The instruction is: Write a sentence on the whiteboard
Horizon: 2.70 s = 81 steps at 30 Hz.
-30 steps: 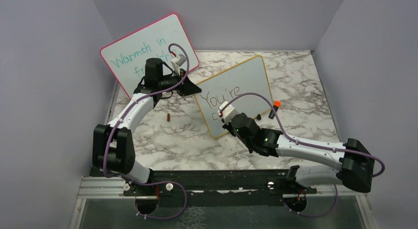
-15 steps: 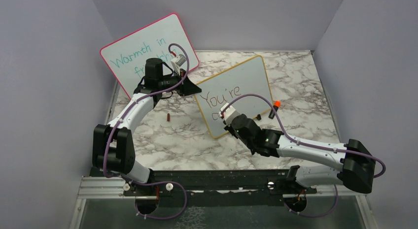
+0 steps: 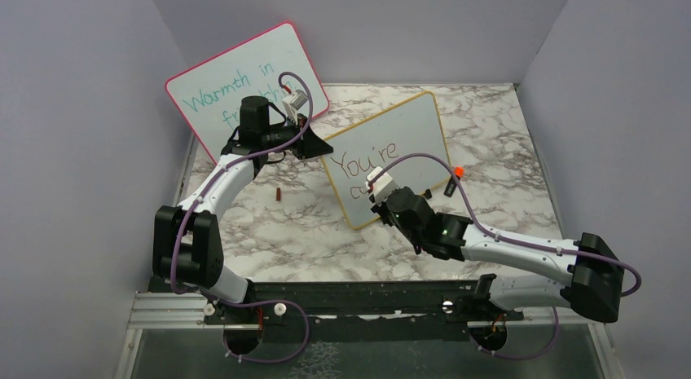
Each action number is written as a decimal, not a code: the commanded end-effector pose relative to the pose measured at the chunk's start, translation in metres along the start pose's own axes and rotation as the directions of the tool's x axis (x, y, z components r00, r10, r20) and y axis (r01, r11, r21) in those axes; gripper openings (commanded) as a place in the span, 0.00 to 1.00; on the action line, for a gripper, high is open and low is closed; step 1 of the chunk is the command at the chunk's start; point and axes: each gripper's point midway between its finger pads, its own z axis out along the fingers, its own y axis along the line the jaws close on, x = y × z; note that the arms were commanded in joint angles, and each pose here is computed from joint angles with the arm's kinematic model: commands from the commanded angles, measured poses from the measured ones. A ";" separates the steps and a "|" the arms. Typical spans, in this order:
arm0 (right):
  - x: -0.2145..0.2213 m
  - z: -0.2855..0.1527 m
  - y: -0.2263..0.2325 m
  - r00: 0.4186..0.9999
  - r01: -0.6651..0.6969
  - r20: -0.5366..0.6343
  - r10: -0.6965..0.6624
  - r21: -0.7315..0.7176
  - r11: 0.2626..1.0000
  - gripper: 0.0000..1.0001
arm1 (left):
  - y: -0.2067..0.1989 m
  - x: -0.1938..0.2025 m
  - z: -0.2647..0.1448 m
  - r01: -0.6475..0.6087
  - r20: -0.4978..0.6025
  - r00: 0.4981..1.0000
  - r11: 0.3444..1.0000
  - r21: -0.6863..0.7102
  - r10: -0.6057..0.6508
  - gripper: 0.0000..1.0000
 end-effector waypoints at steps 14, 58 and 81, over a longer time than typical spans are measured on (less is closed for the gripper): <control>-0.008 0.013 0.003 1.000 0.004 0.025 -0.004 -0.003 1.000 0.01 | 0.023 0.046 0.003 0.078 -0.104 0.991 0.995 -0.061 -0.084 0.00; 0.013 -0.004 -0.004 0.999 -0.023 -0.037 0.023 0.002 1.000 0.01 | 0.025 0.044 -0.001 0.062 -0.111 0.991 0.995 -0.077 -0.071 0.00; -0.011 0.008 -0.004 0.999 -0.028 0.040 0.027 0.020 0.999 0.01 | 0.030 0.037 -0.012 0.050 -0.096 0.994 0.994 -0.094 -0.059 0.00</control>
